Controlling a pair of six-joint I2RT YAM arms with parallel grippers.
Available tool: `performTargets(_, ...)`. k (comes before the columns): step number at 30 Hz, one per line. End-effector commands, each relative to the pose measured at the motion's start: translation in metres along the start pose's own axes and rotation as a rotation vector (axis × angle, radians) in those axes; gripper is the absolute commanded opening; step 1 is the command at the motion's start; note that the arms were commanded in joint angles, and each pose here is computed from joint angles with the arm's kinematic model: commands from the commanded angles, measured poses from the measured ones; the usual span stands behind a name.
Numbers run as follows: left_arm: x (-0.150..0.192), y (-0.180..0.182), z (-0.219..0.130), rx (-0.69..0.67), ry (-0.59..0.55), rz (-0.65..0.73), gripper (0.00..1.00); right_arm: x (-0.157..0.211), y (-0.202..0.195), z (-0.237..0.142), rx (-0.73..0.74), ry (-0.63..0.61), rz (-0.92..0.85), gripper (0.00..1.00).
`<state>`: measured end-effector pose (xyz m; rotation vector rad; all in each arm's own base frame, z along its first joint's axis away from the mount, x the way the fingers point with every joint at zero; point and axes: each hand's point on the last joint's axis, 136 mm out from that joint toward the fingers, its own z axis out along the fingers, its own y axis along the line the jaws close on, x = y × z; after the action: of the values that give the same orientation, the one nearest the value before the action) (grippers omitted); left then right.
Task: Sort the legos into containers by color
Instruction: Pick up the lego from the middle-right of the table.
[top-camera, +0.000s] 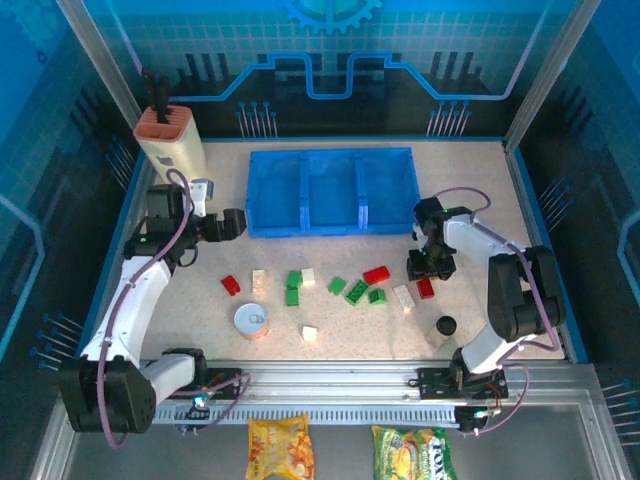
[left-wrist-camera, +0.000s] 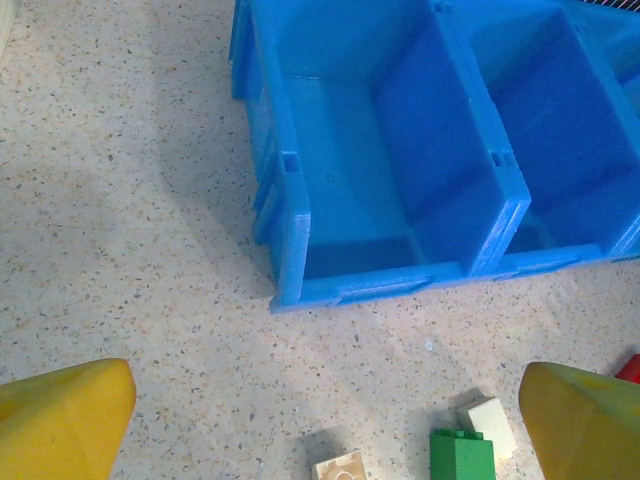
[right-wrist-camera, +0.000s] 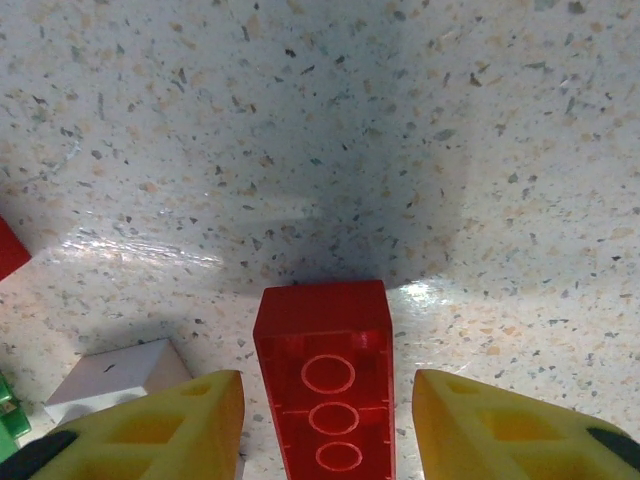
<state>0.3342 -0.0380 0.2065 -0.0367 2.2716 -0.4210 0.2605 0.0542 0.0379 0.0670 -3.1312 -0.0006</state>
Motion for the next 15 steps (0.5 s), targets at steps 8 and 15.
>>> performTargets(8,0.0024,-0.0010,-0.0030,0.004,-0.014,0.038,0.99,0.0021,0.0019,0.0022,0.043,0.051,-0.012,0.46)
performTargets(15,0.0030,-0.0021,-0.0031,0.010,-0.013,0.040,0.99,0.0027,0.0023,0.0071,0.064,0.072,-0.022,0.45)
